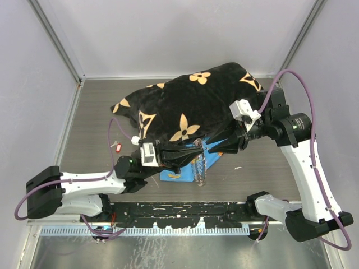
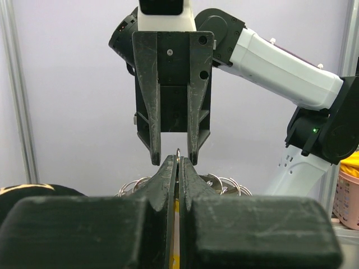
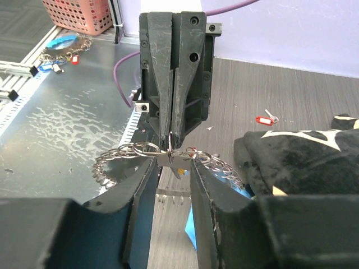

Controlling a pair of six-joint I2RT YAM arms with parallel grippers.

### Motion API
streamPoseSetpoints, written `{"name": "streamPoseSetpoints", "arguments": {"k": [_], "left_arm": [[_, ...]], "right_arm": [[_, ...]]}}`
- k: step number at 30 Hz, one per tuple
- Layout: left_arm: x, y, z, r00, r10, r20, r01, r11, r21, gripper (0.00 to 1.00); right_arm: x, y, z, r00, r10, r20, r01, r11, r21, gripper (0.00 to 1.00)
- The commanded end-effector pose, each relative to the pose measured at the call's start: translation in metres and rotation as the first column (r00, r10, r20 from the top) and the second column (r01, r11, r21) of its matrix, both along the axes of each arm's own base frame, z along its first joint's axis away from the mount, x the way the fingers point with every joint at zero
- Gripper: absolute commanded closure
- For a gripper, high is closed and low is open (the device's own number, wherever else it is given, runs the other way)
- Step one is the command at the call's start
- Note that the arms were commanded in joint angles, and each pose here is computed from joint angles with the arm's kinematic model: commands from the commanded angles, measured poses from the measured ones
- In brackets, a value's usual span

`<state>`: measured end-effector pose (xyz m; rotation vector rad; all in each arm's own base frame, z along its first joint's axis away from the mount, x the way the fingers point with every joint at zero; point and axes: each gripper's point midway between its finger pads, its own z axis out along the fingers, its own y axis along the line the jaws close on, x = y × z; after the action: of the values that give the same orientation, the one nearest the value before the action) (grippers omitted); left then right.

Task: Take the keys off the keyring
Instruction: Remove the key from the keyring.

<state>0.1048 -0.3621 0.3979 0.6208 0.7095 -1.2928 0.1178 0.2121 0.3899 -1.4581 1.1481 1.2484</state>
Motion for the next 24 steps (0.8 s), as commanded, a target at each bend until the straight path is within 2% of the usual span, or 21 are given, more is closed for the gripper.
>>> {"name": "streamPoseSetpoints", "arguments": {"k": [1, 4, 13, 24], "left_arm": [[-0.0064, 0.0152, 0.0449, 0.998, -0.001, 0.06, 0.01, 0.989, -0.146, 1.0], [-0.0058, 0.0131, 0.0444, 0.998, -0.004, 0.057, 0.012, 0.99, -0.144, 1.0], [-0.006, 0.0125, 0.0443, 0.999, -0.011, 0.05, 0.018, 0.989, -0.144, 1.0], [-0.0054, 0.0098, 0.0414, 0.999, -0.02, 0.04, 0.025, 0.99, -0.137, 1.0]], "right_arm": [[-0.008, 0.0007, 0.0109, 0.999, 0.043, -0.01, -0.042, 0.998, 0.052, 0.65], [-0.0104, 0.0009, 0.0105, 0.998, 0.055, -0.016, -0.054, 0.997, 0.063, 0.66], [-0.0104, 0.0021, 0.0034, 0.998, 0.066, -0.02, -0.064, 0.996, 0.064, 0.79], [-0.0132, 0.0022, 0.0047, 0.997, 0.082, -0.014, -0.081, 0.994, 0.08, 0.8]]}}
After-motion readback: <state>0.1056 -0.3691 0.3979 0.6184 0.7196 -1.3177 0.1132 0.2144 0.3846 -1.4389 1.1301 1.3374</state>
